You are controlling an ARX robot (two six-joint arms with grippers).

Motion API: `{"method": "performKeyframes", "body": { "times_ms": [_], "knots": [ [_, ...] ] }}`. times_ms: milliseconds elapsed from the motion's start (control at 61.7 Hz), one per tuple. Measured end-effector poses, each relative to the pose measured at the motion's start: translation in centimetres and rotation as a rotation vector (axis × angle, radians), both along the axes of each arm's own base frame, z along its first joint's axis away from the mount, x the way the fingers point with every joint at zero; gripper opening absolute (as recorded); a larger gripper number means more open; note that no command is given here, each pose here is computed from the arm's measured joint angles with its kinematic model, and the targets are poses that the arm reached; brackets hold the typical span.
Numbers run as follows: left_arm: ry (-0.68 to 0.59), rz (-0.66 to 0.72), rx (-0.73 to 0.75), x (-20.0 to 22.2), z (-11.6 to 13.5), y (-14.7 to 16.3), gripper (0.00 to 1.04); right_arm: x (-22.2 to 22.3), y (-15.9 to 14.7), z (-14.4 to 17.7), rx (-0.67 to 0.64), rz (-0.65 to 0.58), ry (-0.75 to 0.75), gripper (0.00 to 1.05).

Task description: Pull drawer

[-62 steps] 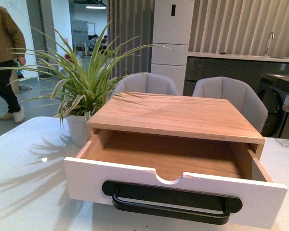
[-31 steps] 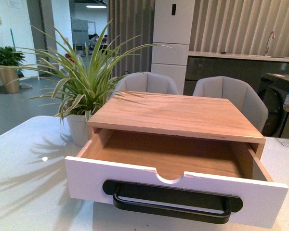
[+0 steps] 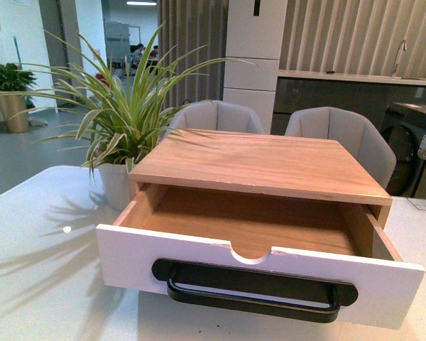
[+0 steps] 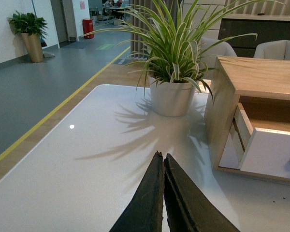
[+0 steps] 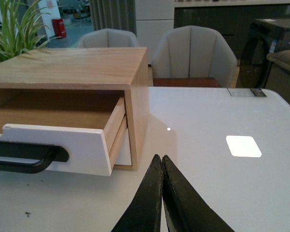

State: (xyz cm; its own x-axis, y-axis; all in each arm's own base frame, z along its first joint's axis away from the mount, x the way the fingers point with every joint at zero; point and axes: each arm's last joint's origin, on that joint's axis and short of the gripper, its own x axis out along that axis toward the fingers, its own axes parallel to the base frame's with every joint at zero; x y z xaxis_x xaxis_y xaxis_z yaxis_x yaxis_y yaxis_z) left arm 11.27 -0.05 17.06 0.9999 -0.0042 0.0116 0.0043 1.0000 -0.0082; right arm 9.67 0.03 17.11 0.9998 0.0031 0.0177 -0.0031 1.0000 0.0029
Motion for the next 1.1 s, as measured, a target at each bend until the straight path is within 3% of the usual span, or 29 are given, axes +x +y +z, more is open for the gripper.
{"method": "performKeyframes", "body": {
  "times_ms": [568, 616, 1005, 1070, 1103],
  "knots": [
    [0.004, 0.000, 0.000, -1.5, -0.3, 0.0, 0.03, 0.0, 0.0, 0.0, 0.000, 0.000, -0.002, 0.02],
    [0.003, 0.000, 0.000, -1.5, -0.3, 0.0, 0.11, 0.0, 0.0, 0.0, 0.000, 0.000, -0.002, 0.03],
    [0.004, 0.000, 0.000, -1.5, -0.3, 0.0, 0.87, 0.0, 0.0, 0.0, 0.000, 0.000, -0.002, 0.77],
    [0.004, 0.000, 0.000, -1.5, -0.3, 0.0, 0.98, 0.0, 0.0, 0.0, 0.000, 0.000, -0.002, 0.90],
    [0.004, 0.000, 0.003, -1.5, -0.3, 0.0, 0.99, 0.0, 0.0, 0.0, 0.000, 0.000, -0.002, 0.94]
  ]
}}
